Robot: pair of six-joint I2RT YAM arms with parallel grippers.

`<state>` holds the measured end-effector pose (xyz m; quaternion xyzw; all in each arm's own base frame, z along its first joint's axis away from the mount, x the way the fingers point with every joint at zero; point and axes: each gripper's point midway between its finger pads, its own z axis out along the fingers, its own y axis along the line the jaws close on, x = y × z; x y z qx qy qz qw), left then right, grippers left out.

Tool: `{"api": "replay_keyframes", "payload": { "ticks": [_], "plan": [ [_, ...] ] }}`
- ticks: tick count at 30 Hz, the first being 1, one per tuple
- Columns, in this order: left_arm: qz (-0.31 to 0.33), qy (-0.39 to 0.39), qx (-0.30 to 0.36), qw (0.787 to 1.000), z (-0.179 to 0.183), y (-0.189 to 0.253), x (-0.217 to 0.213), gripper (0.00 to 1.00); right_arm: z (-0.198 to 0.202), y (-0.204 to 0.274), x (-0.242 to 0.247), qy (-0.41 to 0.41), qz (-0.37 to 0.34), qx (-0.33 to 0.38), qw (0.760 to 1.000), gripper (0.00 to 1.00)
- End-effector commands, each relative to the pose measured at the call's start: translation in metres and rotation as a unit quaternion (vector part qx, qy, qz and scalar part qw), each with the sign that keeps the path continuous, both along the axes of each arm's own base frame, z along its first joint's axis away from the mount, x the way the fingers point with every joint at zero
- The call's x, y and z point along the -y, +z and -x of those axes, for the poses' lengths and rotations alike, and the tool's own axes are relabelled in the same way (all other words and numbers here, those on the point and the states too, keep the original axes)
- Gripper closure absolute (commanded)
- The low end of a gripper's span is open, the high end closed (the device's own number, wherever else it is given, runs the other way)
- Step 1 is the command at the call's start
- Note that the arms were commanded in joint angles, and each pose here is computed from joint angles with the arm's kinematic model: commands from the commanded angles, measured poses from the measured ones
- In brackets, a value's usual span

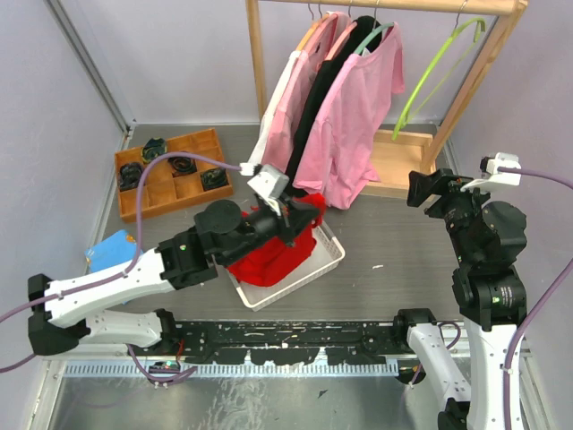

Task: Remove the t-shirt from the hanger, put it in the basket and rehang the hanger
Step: Place the T-shirt in the bin.

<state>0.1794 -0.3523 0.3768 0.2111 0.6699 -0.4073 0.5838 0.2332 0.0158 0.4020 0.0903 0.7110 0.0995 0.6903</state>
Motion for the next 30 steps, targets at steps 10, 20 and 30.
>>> {"api": "replay_keyframes", "payload": {
  "ticks": [10, 20, 30],
  "plan": [
    [0.049, -0.056, 0.045, 0.996, 0.03, 0.054, 0.065, 1.0, 0.006, 0.015, 0.003, -0.005, 0.005, 0.033, 0.999, 0.2],
    [-0.031, 0.114, 0.102, 0.988, -0.013, 0.042, -0.015, 1.0, 0.007, 0.014, 0.002, -0.003, 0.005, 0.03, 1.0, 0.2],
    [-0.12, 0.269, 0.137, 0.946, -0.066, 0.02, -0.126, 1.0, 0.007, 0.015, 0.001, 0.001, 0.004, 0.029, 1.0, 0.2]
  ]
}}
